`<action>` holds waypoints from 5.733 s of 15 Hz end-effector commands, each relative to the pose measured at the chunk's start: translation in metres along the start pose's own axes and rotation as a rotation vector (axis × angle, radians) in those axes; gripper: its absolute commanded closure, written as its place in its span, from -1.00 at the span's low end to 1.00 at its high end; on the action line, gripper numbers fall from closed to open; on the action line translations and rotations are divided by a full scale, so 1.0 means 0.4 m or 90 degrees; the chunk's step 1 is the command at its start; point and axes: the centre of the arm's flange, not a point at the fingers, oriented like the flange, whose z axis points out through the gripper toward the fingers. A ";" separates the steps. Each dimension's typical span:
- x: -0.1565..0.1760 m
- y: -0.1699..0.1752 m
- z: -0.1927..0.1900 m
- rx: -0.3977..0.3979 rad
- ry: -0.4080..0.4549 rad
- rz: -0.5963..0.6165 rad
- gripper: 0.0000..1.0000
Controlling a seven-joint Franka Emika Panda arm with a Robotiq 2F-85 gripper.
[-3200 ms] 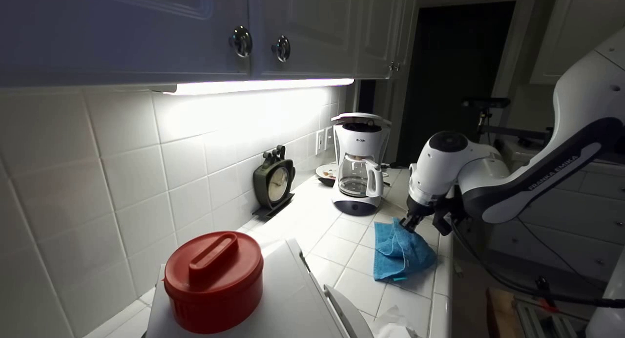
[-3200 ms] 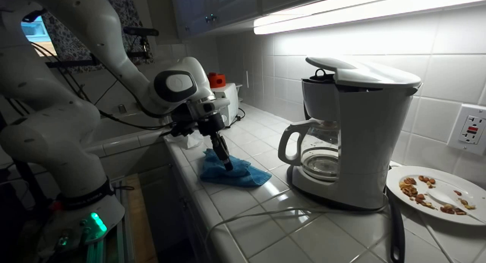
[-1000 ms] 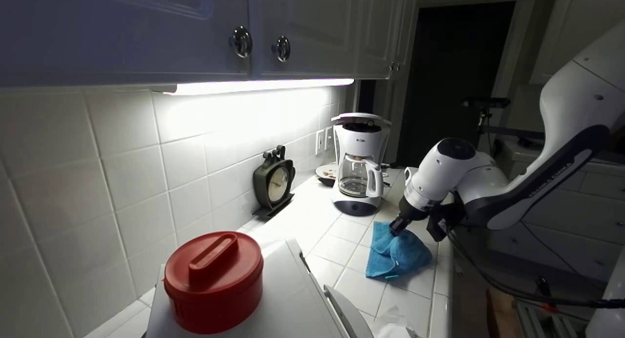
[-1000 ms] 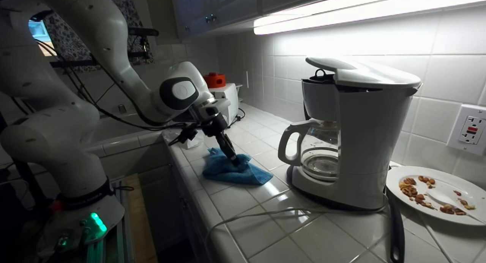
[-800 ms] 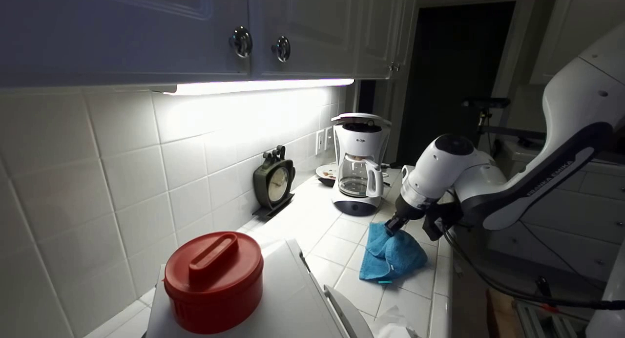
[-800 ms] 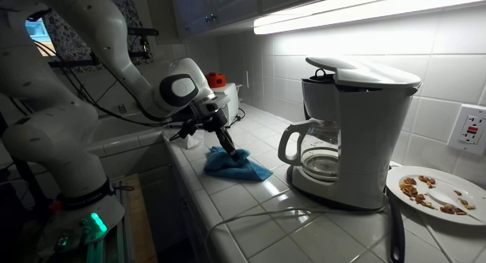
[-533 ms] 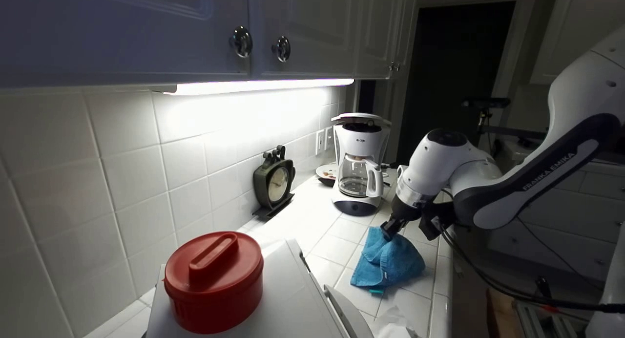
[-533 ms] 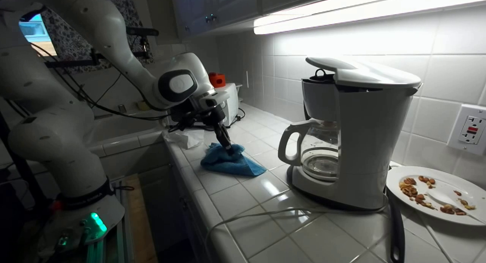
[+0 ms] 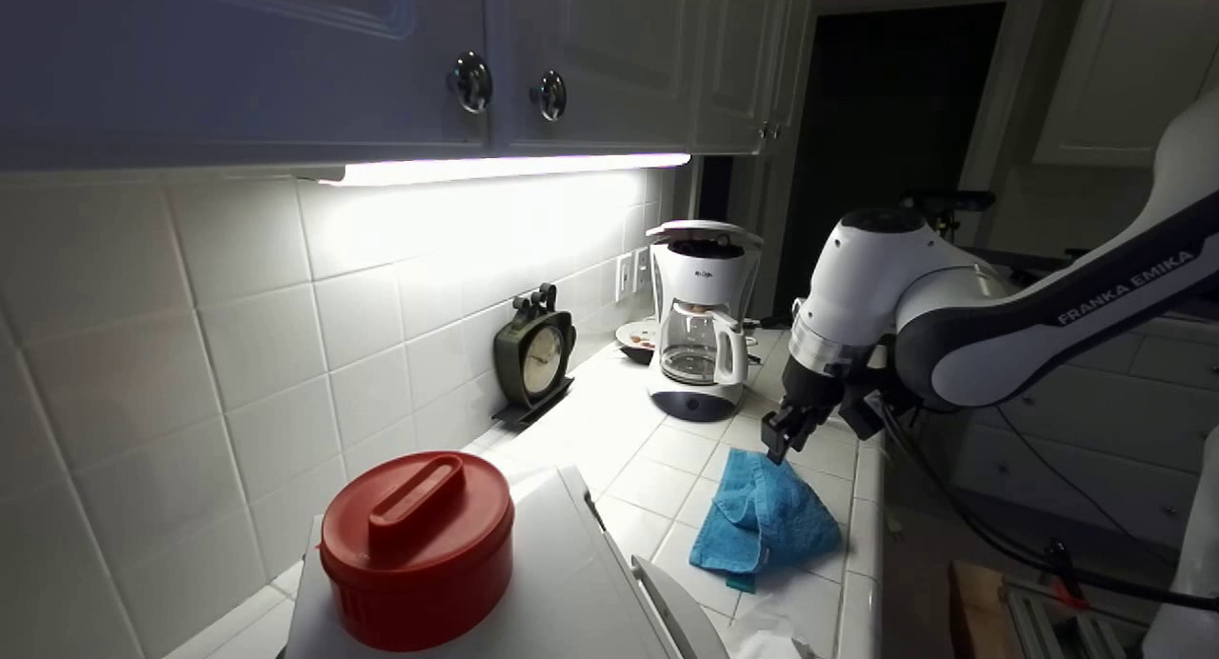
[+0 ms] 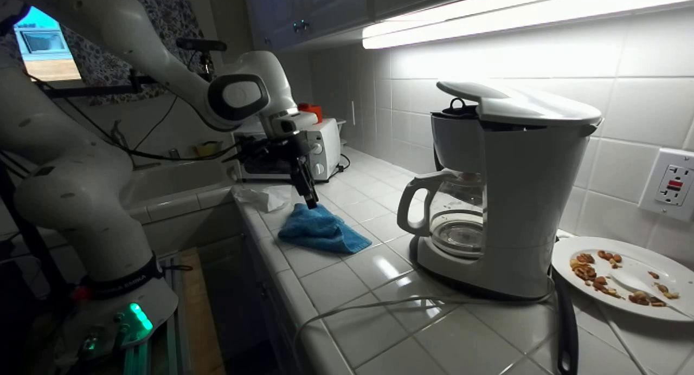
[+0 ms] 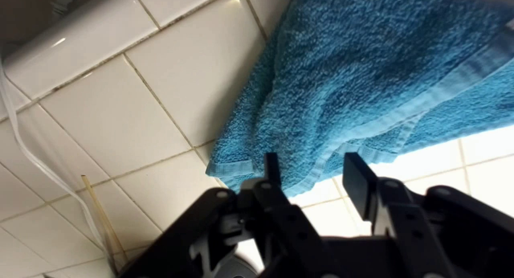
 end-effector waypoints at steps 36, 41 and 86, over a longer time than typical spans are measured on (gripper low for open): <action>0.015 0.022 0.005 0.027 0.052 -0.016 0.91; 0.014 0.023 -0.041 0.029 0.038 0.000 0.89; 0.027 0.107 0.116 -0.075 0.062 -0.004 -0.78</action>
